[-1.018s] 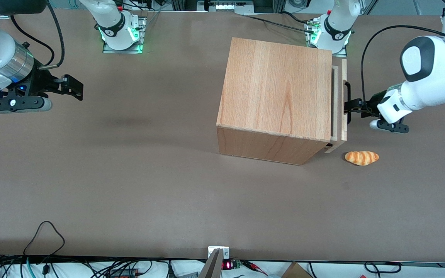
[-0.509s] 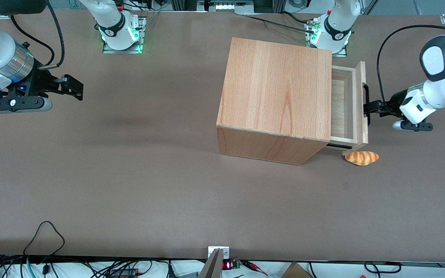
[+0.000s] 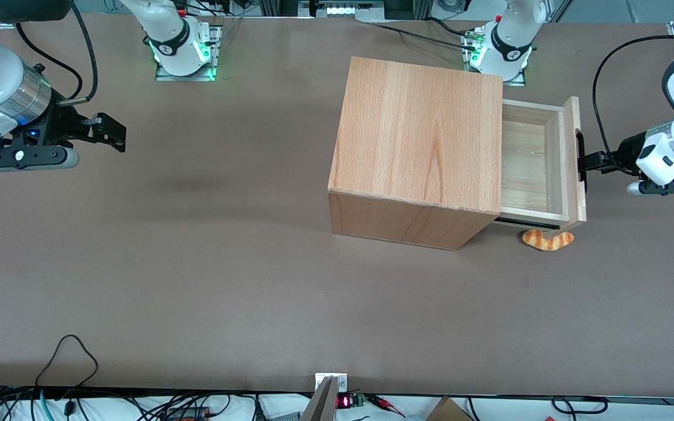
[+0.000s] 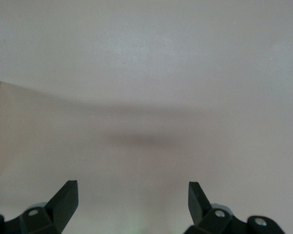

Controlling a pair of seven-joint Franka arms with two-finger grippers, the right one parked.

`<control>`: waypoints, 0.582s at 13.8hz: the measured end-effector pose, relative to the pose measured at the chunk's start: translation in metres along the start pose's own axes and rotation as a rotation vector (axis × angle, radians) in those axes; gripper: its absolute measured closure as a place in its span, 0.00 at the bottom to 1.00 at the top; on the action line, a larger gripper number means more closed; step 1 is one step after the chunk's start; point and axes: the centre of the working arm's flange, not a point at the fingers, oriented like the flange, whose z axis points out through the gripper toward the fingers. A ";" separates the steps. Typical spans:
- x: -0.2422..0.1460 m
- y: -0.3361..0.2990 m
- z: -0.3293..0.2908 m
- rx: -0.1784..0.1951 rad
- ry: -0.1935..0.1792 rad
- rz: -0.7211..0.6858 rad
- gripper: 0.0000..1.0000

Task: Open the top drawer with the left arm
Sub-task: 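Pull the drawer handle outward from the box with the left gripper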

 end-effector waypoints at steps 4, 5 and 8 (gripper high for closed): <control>-0.003 -0.023 -0.005 -0.004 0.009 -0.042 0.00; -0.004 -0.027 -0.006 -0.005 0.011 -0.049 0.00; -0.005 -0.033 -0.016 -0.014 -0.004 -0.084 0.00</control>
